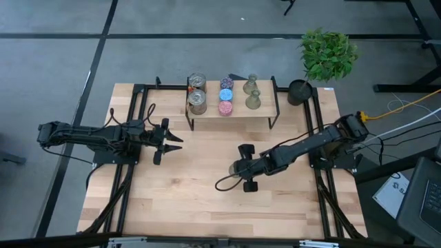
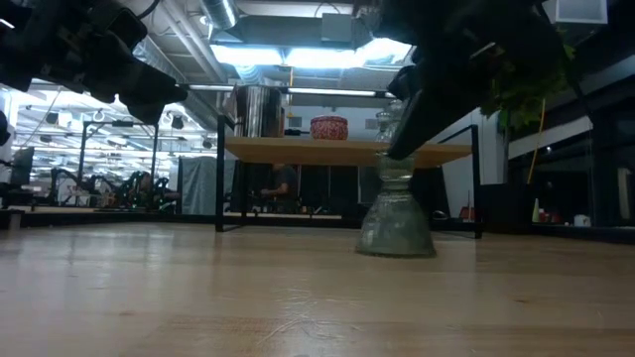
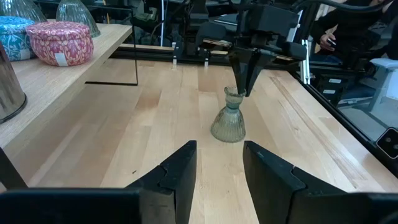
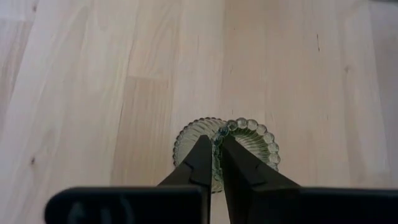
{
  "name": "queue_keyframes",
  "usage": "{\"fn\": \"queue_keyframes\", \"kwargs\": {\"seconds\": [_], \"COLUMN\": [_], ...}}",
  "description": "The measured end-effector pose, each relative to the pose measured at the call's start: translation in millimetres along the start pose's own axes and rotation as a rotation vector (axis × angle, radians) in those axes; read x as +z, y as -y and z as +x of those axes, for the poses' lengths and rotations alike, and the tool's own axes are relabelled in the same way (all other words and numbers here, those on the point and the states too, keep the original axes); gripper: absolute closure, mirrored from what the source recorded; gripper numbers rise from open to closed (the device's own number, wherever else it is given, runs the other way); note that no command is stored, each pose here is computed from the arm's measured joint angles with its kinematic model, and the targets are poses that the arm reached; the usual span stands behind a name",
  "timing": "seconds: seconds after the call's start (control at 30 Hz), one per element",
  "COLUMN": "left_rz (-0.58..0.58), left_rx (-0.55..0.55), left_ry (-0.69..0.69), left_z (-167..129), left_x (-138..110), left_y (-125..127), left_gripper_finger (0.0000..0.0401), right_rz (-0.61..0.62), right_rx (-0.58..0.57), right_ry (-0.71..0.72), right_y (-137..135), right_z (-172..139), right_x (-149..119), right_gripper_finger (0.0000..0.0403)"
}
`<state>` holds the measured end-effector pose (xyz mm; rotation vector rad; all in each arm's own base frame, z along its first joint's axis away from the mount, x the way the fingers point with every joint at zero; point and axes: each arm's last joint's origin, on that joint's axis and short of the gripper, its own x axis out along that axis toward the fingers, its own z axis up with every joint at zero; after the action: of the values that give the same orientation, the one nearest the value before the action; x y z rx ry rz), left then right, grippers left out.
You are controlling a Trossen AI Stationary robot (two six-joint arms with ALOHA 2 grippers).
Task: Pick & Place candle stick holders
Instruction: Put the green glass candle holder on the shelf aligned with the other green glass candle holders
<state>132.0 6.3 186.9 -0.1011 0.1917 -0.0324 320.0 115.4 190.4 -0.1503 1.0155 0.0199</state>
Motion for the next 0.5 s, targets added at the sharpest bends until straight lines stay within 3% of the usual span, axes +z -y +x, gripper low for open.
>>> {"fn": "queue_keyframes", "kwargs": {"seconds": [0.5], "left_rz": [0.0], "left_rx": [0.0], "left_ry": [-0.001], "left_z": [0], "left_x": [0], "left_y": [0], "left_gripper_finger": [0.0274], "right_rz": [0.11], "right_rx": [0.034], "right_ry": [-0.059], "right_y": [12], "right_z": [-54], "right_x": [-11], "right_gripper_finger": [0.0387]}}
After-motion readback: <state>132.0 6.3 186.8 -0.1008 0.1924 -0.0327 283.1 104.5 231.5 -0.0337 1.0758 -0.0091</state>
